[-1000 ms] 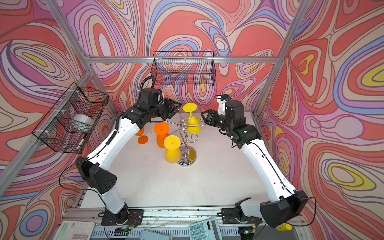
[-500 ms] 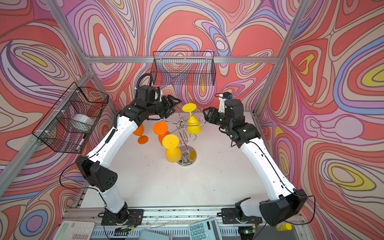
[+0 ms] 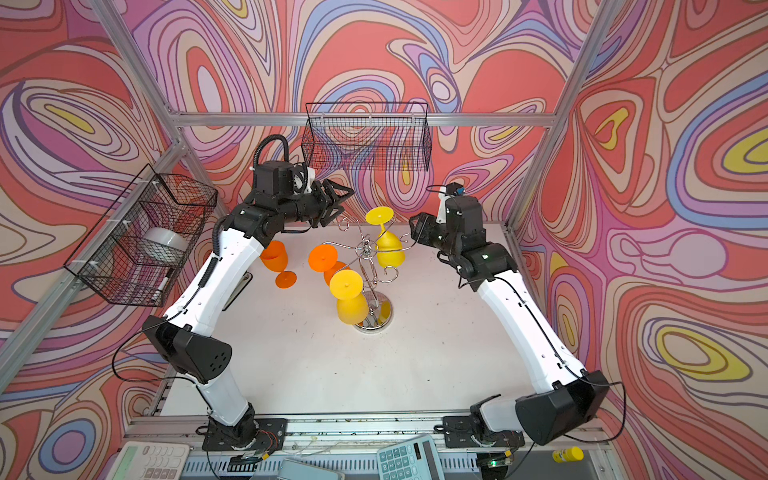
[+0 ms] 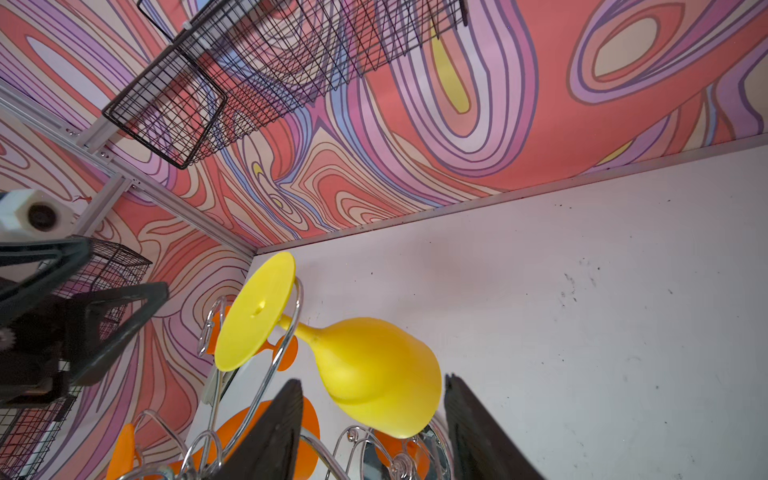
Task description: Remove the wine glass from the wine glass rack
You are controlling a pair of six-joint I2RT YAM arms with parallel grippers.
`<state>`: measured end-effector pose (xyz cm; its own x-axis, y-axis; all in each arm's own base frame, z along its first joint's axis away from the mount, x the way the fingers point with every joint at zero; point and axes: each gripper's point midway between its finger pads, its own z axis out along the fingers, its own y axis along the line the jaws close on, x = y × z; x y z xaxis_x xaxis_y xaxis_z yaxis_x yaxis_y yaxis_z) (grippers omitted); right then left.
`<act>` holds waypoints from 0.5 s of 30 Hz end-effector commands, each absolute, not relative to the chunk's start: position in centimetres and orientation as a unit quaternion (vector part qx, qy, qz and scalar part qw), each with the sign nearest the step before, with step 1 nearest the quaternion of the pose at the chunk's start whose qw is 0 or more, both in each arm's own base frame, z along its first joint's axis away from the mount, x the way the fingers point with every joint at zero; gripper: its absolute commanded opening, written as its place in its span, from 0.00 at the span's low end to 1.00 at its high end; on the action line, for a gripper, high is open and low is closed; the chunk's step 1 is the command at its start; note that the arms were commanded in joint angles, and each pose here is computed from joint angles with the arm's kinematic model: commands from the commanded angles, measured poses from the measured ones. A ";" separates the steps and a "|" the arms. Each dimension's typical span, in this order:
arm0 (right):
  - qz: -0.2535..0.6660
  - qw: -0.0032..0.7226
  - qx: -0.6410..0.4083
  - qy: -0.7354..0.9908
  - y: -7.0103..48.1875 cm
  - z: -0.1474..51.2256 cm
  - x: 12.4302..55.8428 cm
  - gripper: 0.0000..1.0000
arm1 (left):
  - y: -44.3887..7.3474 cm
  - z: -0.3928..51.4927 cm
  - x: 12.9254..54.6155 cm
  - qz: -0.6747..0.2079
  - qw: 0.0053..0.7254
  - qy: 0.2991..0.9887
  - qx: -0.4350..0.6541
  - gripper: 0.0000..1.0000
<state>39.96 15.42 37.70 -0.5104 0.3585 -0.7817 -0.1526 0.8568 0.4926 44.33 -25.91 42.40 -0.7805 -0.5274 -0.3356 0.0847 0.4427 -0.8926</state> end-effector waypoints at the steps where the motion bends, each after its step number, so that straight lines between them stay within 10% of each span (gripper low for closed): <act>1: 0.255 0.499 0.057 0.826 15.5 38.4 40.3 0.57 | -26.4 44.0 44.0 -0.517 0.307 0.792 -0.102 0.62; 15: 0.274 0.504 0.040 0.818 16.3 41.6 40.4 0.57 | -27.0 41.5 45.7 -0.487 0.274 0.828 -0.043 0.56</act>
